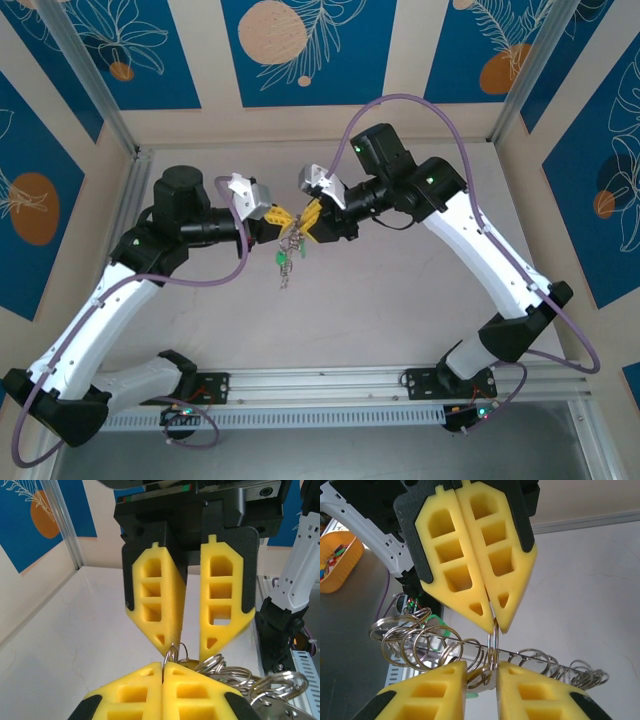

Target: Put the keys on the keyring

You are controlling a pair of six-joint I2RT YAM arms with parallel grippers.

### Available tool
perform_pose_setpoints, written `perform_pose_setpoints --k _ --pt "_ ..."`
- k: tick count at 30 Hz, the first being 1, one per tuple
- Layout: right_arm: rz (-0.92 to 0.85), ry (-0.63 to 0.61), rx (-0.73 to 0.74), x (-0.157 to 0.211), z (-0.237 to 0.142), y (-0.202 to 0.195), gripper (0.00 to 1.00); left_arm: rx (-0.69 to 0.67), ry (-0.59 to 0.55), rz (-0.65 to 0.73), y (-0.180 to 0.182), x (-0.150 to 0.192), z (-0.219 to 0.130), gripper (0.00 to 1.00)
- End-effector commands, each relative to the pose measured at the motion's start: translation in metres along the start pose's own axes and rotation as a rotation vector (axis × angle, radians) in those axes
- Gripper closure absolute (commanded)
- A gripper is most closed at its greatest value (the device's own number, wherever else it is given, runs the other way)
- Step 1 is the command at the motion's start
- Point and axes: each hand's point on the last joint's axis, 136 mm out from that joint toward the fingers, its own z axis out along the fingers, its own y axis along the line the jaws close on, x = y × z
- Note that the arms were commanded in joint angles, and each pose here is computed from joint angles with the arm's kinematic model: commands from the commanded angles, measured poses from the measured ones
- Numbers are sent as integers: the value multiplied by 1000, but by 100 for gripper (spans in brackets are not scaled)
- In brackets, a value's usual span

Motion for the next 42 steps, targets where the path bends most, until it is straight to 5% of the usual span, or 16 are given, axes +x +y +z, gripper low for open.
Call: perform_pose_setpoints --k 1,8,33,42 --pt "29 -57 -41 -5 -11 14 84 7 -116 51 -6 -29 -7 100" --pt "47 -119 -72 -9 -16 17 100 45 -202 31 -17 -39 -13 100" --pt "205 -47 -149 -1 6 10 100 55 -270 24 -28 -42 -23 100" --pt "148 -137 -20 -7 -26 10 59 44 -249 25 -25 -39 -21 100"
